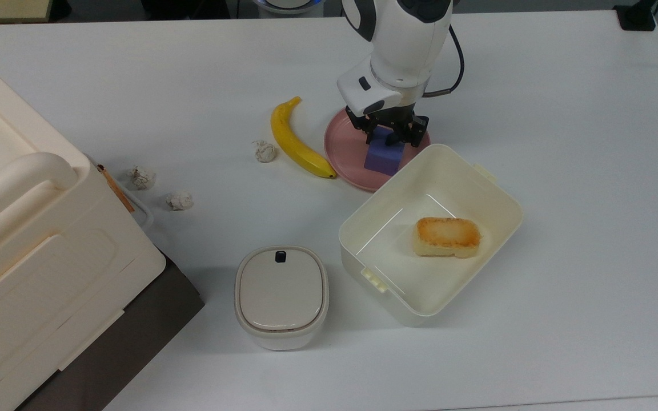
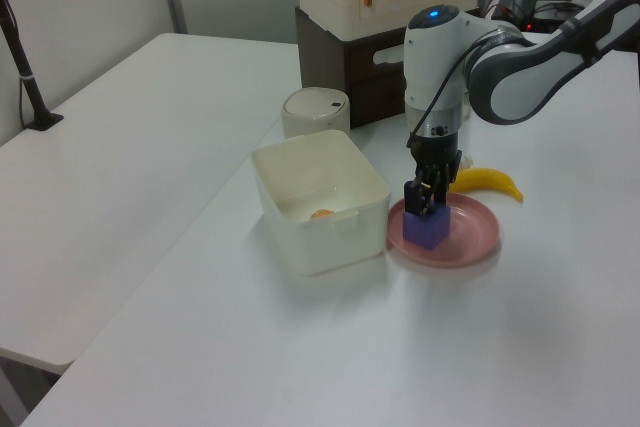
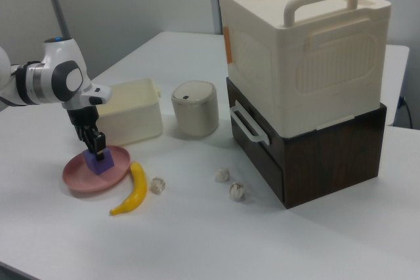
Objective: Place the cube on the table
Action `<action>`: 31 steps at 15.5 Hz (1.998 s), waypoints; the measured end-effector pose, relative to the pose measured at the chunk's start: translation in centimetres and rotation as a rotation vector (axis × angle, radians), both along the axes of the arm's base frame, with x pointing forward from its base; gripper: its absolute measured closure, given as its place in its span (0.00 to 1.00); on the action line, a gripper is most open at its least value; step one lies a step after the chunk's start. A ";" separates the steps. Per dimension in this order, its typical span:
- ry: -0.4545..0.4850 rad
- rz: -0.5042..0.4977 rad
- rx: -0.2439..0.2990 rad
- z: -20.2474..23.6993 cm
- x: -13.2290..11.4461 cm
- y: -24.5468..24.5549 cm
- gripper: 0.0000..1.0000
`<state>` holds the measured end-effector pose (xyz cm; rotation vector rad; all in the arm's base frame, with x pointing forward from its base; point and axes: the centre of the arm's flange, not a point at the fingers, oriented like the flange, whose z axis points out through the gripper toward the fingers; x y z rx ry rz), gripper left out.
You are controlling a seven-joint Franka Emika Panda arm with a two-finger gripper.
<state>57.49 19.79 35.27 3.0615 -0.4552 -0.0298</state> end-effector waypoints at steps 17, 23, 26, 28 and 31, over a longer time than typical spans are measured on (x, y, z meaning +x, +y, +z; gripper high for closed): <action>-0.012 -0.047 -0.007 2.9 0.9 -2.0 0.96; -0.016 -0.106 0.028 4.0 1.1 -2.4 0.59; -0.021 -0.139 0.029 4.1 1.2 -2.1 0.26; -0.026 -0.138 0.024 4.2 1.0 -1.1 0.04; -0.049 -0.128 -0.036 3.5 0.0 2.0 0.00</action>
